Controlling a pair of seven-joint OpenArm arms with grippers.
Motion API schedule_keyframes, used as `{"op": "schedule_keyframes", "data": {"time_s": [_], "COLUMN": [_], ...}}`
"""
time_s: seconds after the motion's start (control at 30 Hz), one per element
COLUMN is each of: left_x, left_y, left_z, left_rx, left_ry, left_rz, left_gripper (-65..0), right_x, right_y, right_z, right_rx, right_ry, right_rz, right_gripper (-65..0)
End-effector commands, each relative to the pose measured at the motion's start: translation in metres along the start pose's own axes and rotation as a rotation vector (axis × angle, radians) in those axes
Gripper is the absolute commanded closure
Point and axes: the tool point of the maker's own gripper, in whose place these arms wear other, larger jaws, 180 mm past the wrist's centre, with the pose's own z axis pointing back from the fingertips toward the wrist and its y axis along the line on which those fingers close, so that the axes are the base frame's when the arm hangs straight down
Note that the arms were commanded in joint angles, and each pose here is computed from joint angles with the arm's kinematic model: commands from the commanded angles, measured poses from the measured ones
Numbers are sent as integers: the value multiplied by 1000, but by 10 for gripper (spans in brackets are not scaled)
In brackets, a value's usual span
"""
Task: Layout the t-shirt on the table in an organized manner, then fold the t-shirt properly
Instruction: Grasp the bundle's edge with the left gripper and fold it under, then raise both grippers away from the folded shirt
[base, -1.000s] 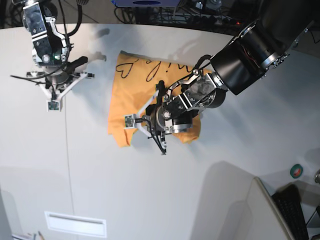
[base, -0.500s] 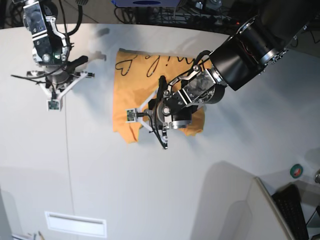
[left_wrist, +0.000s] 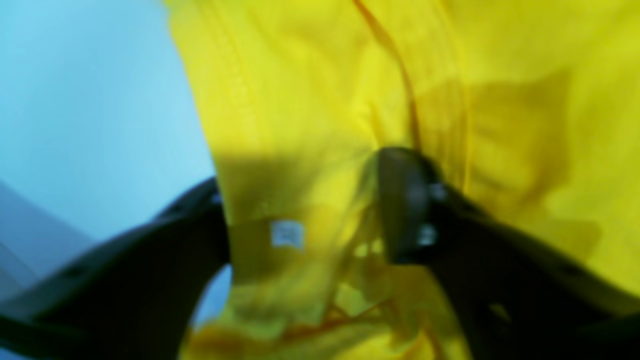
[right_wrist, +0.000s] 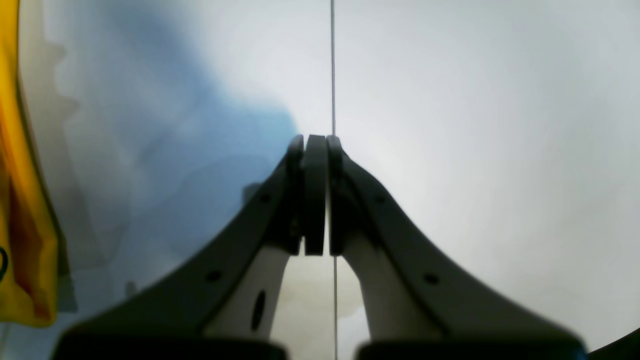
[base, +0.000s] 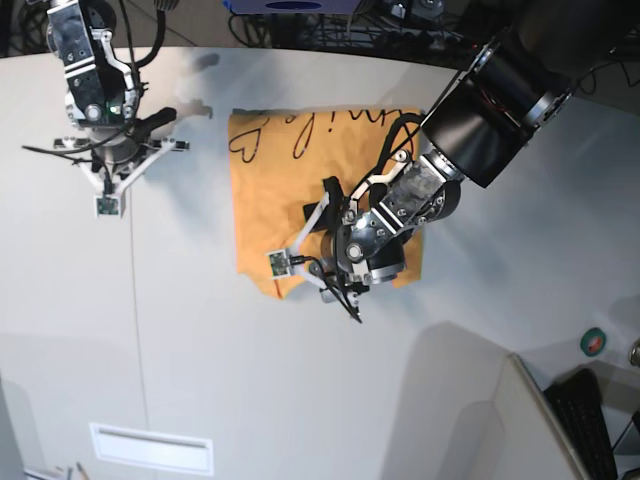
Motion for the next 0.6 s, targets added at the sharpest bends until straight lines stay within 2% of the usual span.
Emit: {"op": "schedule_keyframes", "data": {"time_s": [0.0, 0.1, 0.2, 0.27, 0.33, 0.37, 0.43, 0.47, 0.57], "left_x": [22, 48, 67, 57, 44, 38, 10, -1, -52], "left_y": [24, 47, 61, 71, 76, 75, 66, 57, 23], "left_z": [14, 39, 68, 88, 105, 115, 132, 138, 148], "left_rx": [61, 136, 207, 262, 308, 330, 365, 373, 367], "left_ry": [-65, -160, -258, -270, -253, -250, -234, -227, -146], "left_rz": [7, 21, 45, 76, 113, 143, 214, 240, 309], "left_gripper": [-406, -456, -456, -448, -375, -286, -26, 0, 0], "right_x": [14, 14, 23, 25, 32, 35, 37, 37, 25], "right_y": [-3, -3, 0, 0, 3, 0, -14, -17, -32], "right_z": [2, 2, 8, 18, 30, 39, 56, 62, 77], "right_rx": [-6, -6, 5, 13, 29, 29, 15, 13, -15], "right_ry": [-46, -46, -73, -95, -125, -143, -171, -179, -170], "right_rz": [4, 4, 0, 0, -2, 1, 10, 7, -7], "right_gripper": [0, 0, 0, 0, 0, 0, 0, 0, 0]}}
